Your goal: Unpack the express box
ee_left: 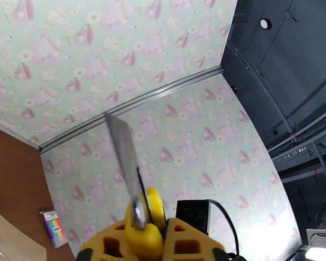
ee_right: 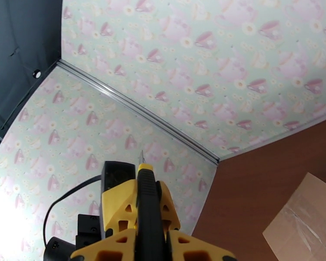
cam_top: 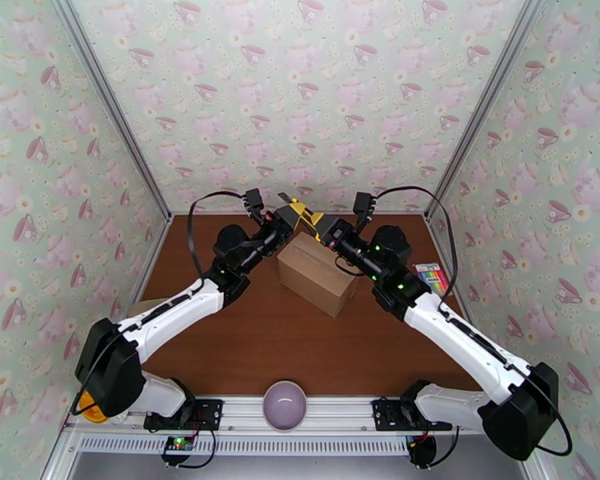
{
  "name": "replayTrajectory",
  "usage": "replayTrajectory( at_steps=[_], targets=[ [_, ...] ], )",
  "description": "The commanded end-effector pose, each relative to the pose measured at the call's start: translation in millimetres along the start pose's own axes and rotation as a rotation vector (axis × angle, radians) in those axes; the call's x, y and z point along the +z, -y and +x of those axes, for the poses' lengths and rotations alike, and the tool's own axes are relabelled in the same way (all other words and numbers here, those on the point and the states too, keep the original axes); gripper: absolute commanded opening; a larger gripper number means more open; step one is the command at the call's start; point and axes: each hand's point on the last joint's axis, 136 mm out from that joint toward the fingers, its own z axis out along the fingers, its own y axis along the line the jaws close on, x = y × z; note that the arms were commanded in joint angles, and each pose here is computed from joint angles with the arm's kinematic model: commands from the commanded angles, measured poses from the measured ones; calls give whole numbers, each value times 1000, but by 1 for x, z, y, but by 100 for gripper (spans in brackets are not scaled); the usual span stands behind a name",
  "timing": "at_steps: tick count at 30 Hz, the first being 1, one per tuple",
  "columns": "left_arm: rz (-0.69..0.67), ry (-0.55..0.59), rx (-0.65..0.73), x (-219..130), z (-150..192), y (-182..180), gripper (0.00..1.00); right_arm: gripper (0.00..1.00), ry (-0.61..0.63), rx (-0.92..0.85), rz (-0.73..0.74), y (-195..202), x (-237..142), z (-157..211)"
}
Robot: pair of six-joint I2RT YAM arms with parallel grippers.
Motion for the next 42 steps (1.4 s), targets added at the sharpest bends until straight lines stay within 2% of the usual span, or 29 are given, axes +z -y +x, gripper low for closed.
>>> replayTrajectory(
  at_steps=[1,7,9,11,13,15,17,22,28,34,36,38,42],
  targets=[
    [-93,-50,149,2,13,-30,0,0,-58,7,30,11,3,16],
    [-131,-59,149,-1,15,-38,0,0,-63,3,82,21,2,17],
    [-156,-72,152,-2,17,-40,0,23,-69,-4,180,39,0,18],
    [-192,-91,153,-5,19,-45,0,25,-91,-33,239,49,-3,21],
    [-231,-111,154,-8,21,-50,0,37,-111,-46,268,56,-5,25],
    [-263,-125,155,-11,23,-55,0,41,-122,-52,273,59,-7,29],
    [-283,-136,153,-14,24,-58,0,51,-131,-60,281,61,-8,31],
    [-330,-163,143,-20,27,-66,0,67,-157,-113,325,66,-15,32],
    [-397,-172,121,-29,26,-76,0,72,-227,-251,401,68,-31,35],
    [-449,-159,74,-33,24,-84,0,74,-336,-506,518,65,-50,55],
    [-440,-150,58,-33,25,-87,0,76,-381,-589,547,63,-52,66],
    [-417,-122,24,-32,24,-90,0,85,-416,-644,567,62,-52,79],
    [-391,-98,-2,-29,23,-91,0,87,-425,-695,611,67,-51,85]
  ],
)
